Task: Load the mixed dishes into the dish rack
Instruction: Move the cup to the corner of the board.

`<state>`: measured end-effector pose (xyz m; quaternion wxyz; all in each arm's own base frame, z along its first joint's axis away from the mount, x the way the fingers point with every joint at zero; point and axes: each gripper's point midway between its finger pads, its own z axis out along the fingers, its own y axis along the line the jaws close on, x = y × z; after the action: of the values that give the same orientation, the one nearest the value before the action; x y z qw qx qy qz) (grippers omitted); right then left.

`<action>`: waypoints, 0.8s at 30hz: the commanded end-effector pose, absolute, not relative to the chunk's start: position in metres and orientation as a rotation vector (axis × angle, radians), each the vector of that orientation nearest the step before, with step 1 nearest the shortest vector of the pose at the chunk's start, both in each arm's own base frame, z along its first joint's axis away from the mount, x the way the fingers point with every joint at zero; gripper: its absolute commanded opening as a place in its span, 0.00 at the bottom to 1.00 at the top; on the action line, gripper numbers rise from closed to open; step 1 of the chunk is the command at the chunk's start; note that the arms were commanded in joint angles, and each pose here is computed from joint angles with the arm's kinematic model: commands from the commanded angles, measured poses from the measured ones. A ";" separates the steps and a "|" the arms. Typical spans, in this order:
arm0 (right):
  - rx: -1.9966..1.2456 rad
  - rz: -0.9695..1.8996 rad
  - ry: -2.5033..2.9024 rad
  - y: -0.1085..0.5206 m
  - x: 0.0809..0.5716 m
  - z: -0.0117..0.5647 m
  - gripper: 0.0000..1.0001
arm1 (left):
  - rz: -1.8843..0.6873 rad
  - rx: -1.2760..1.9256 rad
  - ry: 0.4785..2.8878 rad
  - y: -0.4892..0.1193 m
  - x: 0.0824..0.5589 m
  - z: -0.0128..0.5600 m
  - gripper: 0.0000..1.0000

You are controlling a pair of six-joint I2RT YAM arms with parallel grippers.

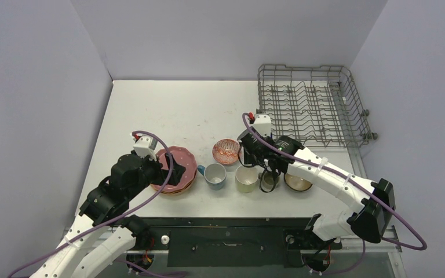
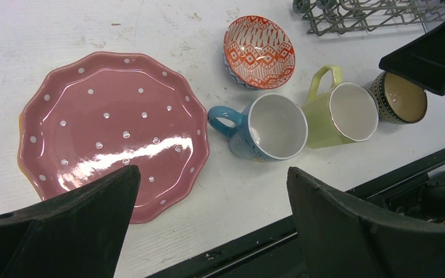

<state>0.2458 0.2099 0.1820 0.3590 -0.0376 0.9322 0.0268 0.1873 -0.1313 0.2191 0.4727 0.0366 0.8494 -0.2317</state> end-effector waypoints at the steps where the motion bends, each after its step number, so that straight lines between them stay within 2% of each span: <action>1: -0.143 0.024 2.442 0.202 0.235 0.166 0.41 | -0.593 0.108 2.036 -0.137 0.193 0.229 0.96; 10: -0.188 0.034 2.516 0.204 0.223 0.133 0.40 | -0.587 0.107 2.040 -0.136 0.193 0.228 0.96; 24: -0.211 0.011 2.562 0.204 0.219 0.106 0.29 | -0.583 0.106 2.045 -0.136 0.194 0.227 0.96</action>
<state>0.2140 0.1965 0.1080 0.2734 -0.0743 0.9590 -0.0038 0.1876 -0.1329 0.2168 0.4672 0.0387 0.8523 -0.2319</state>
